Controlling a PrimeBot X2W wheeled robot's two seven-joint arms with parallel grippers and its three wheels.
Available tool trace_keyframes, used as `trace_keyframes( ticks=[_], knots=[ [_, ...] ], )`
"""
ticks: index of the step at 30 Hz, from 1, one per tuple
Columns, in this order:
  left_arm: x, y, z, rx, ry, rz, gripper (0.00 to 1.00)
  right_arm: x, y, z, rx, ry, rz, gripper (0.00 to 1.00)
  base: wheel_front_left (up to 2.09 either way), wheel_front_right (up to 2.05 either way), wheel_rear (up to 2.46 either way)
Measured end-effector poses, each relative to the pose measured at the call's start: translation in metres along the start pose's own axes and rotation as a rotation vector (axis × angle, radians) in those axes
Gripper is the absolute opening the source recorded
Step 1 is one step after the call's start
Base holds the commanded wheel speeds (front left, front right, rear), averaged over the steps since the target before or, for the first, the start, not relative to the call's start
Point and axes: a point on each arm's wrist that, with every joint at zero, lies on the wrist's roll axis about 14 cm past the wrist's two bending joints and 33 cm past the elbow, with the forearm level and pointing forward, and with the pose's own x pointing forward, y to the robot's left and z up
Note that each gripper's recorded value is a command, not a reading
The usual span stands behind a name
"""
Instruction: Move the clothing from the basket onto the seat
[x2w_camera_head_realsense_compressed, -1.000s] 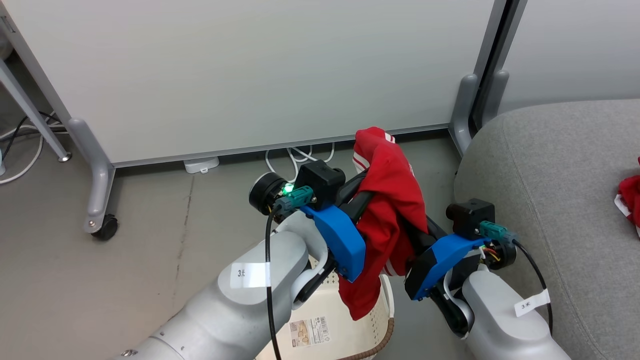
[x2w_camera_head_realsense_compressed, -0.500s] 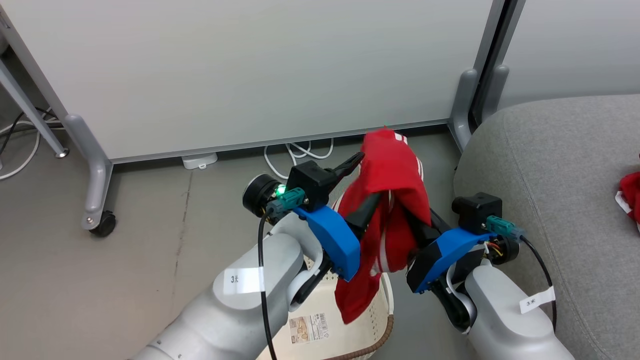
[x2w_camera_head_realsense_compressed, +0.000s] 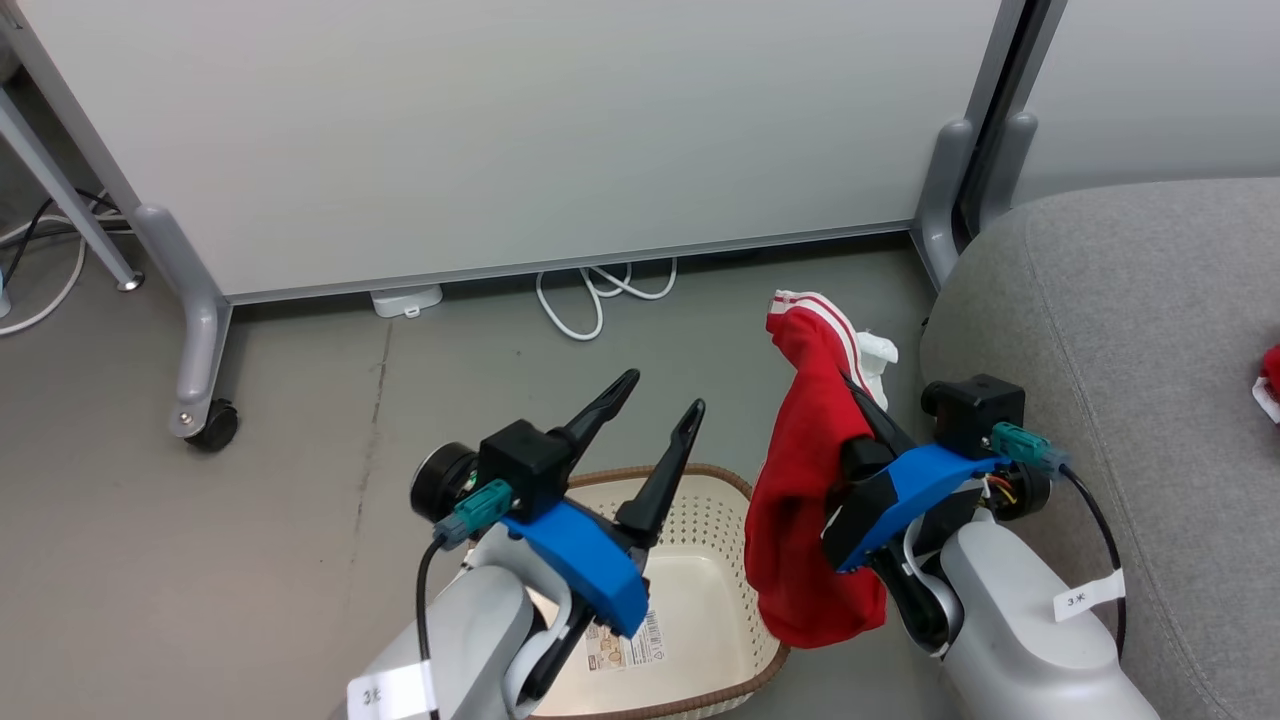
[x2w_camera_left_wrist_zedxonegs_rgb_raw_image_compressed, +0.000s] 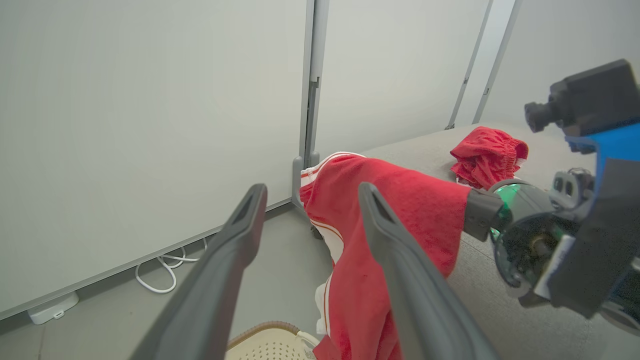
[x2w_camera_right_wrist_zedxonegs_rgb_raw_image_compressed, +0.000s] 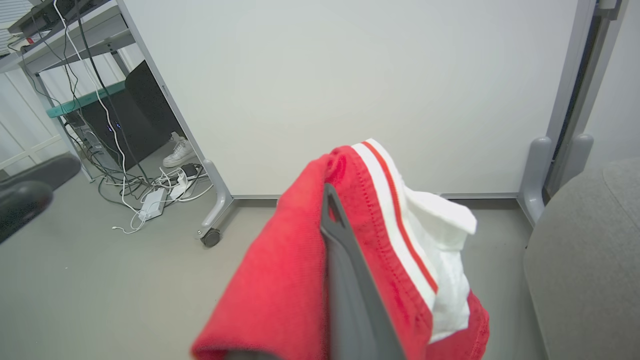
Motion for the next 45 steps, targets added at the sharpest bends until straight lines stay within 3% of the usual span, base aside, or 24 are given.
trace_keyframes(
  ticks=[21, 31, 45],
  knots=[
    [-0.065, 0.048, -0.019, -0.006, -0.028, 0.226, 1.00, 0.002, -0.006, -0.002, 0.007, -0.002, -0.015, 0.00, 0.00, 0.00, 0.00],
    [-0.066, 0.046, -0.022, -0.014, -0.024, 0.233, 1.00, -0.001, -0.009, -0.001, 0.006, -0.004, -0.025, 0.00, 0.00, 0.00, 0.00],
    [-0.039, 0.026, -0.026, -0.017, -0.014, 0.134, 1.00, -0.025, -0.042, 0.005, 0.009, -0.022, -0.118, 0.00, 0.00, 0.00, 0.00]
  ],
)
